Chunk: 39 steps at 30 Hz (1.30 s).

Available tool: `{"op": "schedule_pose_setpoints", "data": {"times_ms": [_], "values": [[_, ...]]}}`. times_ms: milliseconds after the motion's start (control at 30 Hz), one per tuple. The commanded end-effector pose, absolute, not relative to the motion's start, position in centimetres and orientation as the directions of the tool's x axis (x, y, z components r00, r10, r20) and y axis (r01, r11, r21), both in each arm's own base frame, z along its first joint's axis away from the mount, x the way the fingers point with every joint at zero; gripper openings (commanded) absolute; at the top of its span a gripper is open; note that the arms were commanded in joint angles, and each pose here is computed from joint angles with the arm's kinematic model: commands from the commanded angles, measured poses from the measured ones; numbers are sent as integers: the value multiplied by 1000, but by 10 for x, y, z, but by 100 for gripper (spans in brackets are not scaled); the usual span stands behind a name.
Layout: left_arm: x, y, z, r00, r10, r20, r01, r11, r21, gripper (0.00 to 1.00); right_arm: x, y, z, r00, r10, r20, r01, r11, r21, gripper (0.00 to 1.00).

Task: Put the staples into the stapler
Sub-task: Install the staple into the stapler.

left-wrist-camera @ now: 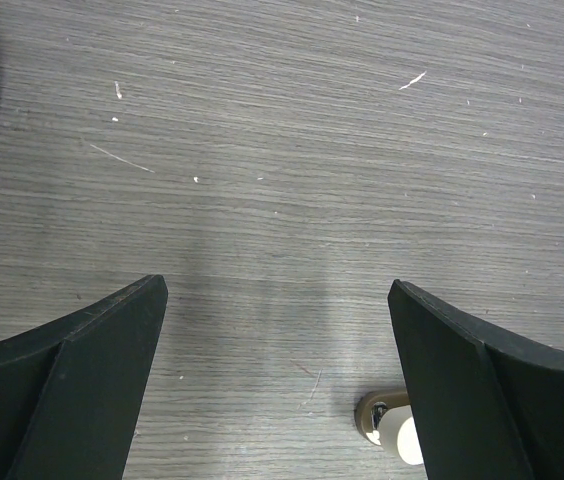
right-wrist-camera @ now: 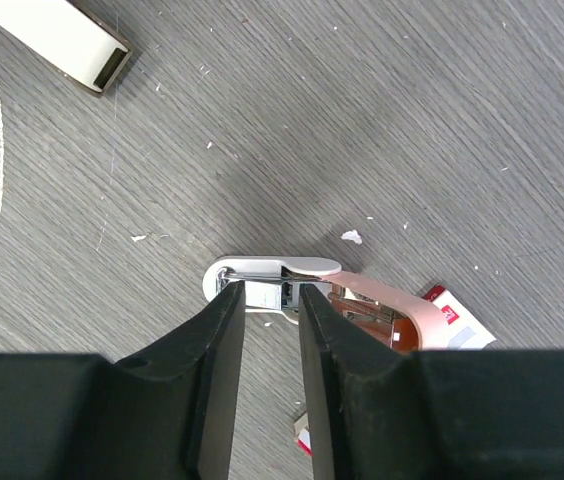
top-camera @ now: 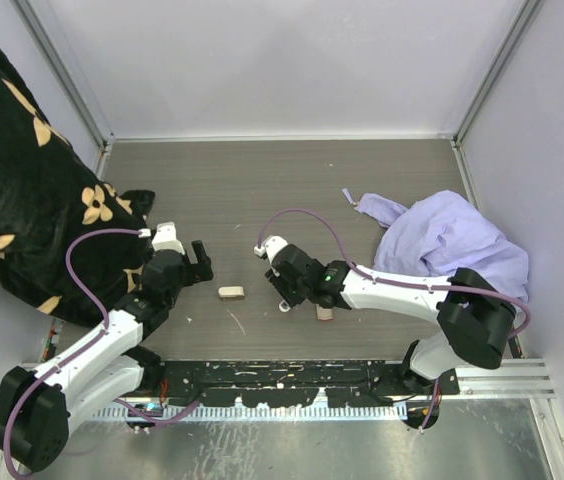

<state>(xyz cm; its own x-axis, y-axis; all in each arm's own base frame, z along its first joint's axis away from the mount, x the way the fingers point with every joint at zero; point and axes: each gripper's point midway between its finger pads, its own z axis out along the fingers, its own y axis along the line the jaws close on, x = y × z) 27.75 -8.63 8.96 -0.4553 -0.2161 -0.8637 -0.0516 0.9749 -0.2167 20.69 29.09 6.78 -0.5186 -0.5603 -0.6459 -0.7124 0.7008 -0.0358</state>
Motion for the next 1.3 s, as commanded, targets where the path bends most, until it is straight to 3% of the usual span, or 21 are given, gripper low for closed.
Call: {"op": "schedule_pose_setpoints", "data": {"times_ms": [0,433,1267], "values": [[290,-90,117,-375,-252,-892,-38,966,-256,96,211,290,75,-528,-523,-669,-685,728,-28,32],[290,-90,116,-377,-250,-892,-38,966,-255,96,211,291,55,-555,-540,-633,-683,730,-24,20],[290,-89,117,-375,-251,-892,-40,966,-255,96,208,287,41,-579,-546,-605,-676,736,-17,15]]}}
